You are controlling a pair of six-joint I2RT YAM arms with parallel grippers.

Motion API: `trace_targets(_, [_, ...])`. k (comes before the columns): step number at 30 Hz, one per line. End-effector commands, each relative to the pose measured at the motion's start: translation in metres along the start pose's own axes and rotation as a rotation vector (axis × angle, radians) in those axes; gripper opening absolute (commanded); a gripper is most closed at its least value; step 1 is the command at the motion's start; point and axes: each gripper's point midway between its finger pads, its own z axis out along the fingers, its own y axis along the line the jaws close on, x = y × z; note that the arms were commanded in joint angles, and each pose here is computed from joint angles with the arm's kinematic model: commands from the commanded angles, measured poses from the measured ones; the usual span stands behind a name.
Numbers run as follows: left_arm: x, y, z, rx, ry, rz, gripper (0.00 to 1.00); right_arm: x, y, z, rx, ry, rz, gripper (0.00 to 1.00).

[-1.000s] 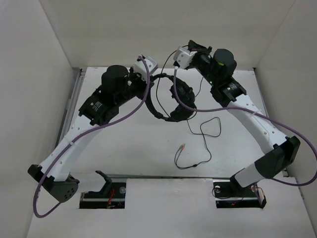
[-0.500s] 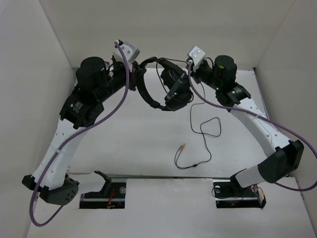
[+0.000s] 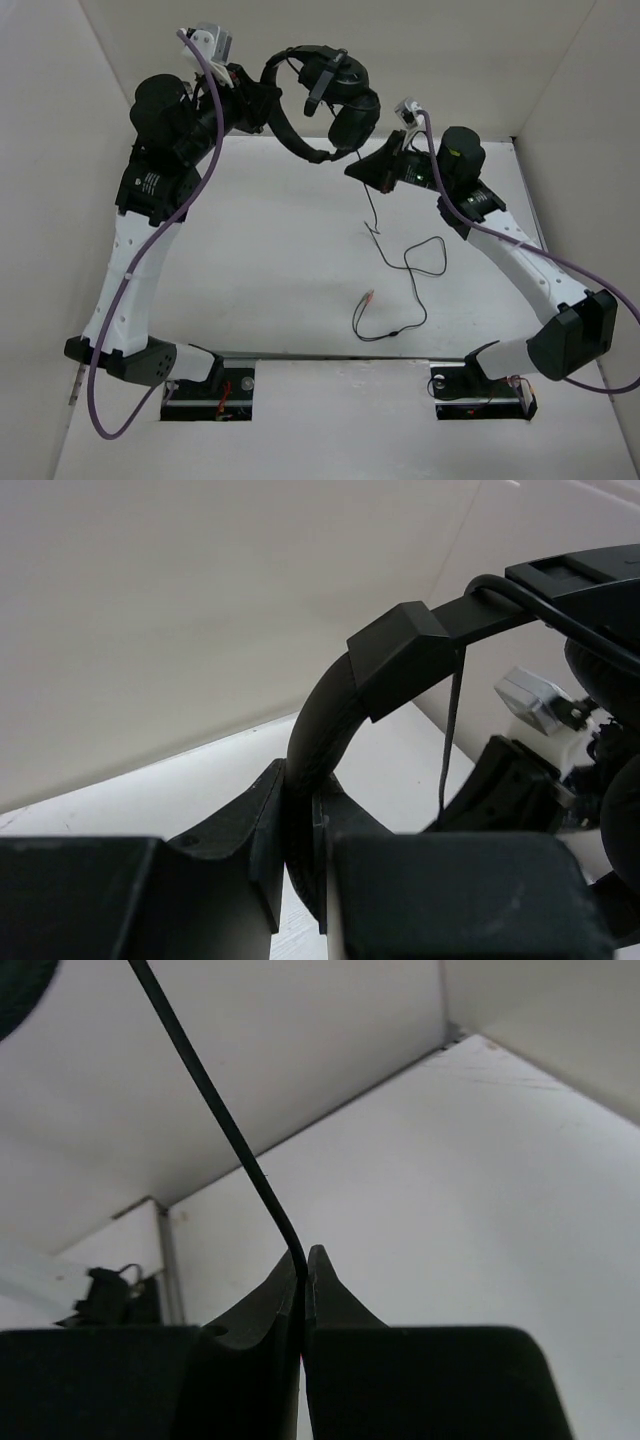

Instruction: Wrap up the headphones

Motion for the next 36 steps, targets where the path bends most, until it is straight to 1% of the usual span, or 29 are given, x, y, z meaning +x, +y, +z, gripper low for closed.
trace_targets(1, [-0.070, -0.007, -0.009, 0.020, -0.218, -0.051, 0.00, -0.021, 0.039, -0.012, -0.155, -0.068, 0.119, 0.00])
trace_targets(6, [-0.078, 0.031, -0.004, -0.119, -0.265, -0.039, 0.00, -0.004, 0.054, -0.021, -0.209, -0.041, 0.176, 0.00])
trace_targets(12, [-0.077, 0.066, 0.002, -0.243, -0.286, -0.029, 0.00, 0.000, 0.089, -0.029, -0.340, -0.018, 0.242, 0.08])
trace_targets(18, [-0.094, 0.069, 0.002, -0.247, -0.331, -0.055, 0.00, 0.004, 0.108, -0.029, -0.430, 0.013, 0.312, 0.17])
trace_targets(22, [-0.106, 0.071, 0.000, -0.258, -0.361, -0.056, 0.00, 0.020, 0.125, -0.025, -0.497, 0.058, 0.364, 0.21])
trace_targets(26, [-0.104, 0.079, 0.001, -0.286, -0.362, -0.048, 0.00, 0.037, 0.140, -0.022, -0.552, 0.112, 0.396, 0.21])
trace_targets(31, [-0.097, 0.097, 0.003, -0.357, -0.357, -0.008, 0.00, 0.037, 0.167, -0.026, -0.655, 0.159, 0.403, 0.20])
trace_targets(36, [-0.099, 0.107, 0.008, -0.394, -0.369, 0.011, 0.00, 0.045, 0.192, -0.030, -0.738, 0.201, 0.427, 0.22])
